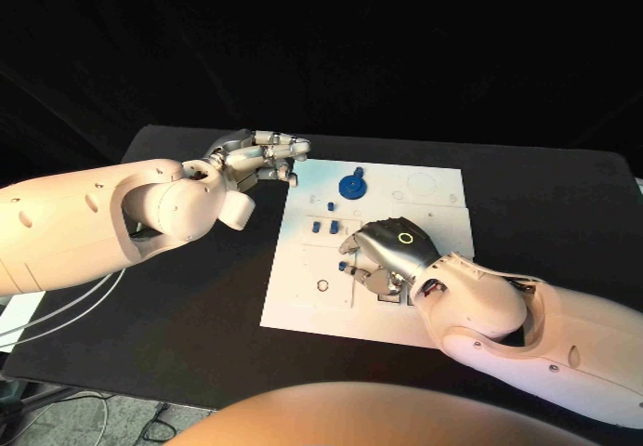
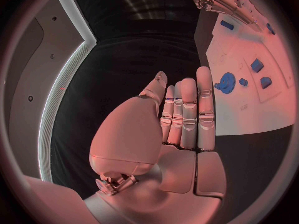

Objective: Assemble the parts on the task board

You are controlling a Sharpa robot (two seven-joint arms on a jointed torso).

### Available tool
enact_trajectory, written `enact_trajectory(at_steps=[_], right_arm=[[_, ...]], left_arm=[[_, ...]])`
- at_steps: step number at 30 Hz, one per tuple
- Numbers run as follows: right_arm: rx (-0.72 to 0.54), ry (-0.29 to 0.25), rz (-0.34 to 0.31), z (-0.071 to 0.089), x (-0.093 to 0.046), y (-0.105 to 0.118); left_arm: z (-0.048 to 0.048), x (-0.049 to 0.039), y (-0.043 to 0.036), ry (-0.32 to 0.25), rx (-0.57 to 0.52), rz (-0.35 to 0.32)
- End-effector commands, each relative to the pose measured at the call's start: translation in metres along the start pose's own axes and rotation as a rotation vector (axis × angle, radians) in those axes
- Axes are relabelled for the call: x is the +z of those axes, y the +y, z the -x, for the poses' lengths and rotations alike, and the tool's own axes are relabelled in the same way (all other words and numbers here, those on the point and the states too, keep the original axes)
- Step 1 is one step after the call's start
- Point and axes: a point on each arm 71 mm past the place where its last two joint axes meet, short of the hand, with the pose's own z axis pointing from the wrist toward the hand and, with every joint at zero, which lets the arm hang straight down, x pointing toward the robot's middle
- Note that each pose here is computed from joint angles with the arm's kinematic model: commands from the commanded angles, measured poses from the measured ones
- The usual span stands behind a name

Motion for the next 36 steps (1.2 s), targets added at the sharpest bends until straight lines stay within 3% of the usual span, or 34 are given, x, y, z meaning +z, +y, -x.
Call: enact_trajectory(at_steps=[1,4,9,14,22,26,33,36], right_arm=[[0.111,-0.041,-0.013,0.012,-0.005,-0.009],[0.149,-0.023,-0.009,0.027,-0.010,-0.023],[0.107,0.030,-0.007,0.039,-0.019,-0.036],[0.017,0.089,-0.053,0.039,-0.024,-0.054],[-0.073,0.109,-0.095,0.039,-0.027,-0.068],[-0.102,0.102,-0.121,0.039,-0.026,-0.072],[-0.112,0.019,-0.137,0.043,-0.023,-0.074],[-0.113,0.008,-0.141,0.044,-0.022,-0.074]], left_arm=[[-0.0004,-0.0006,-0.0011,0.032,-0.001,-0.009],[0.0043,-0.0016,-0.0016,0.030,-0.001,-0.015],[0.0086,-0.0013,-0.0018,0.024,0.000,-0.019],[0.0081,-0.0005,-0.0017,0.030,-0.001,-0.020],[0.0087,0.0002,-0.0012,0.031,-0.001,-0.019],[0.0089,0.0003,-0.0011,0.032,-0.001,-0.019],[0.0084,0.0010,-0.0006,0.034,-0.002,-0.018],[0.0083,0.0014,-0.0003,0.035,-0.002,-0.016]])
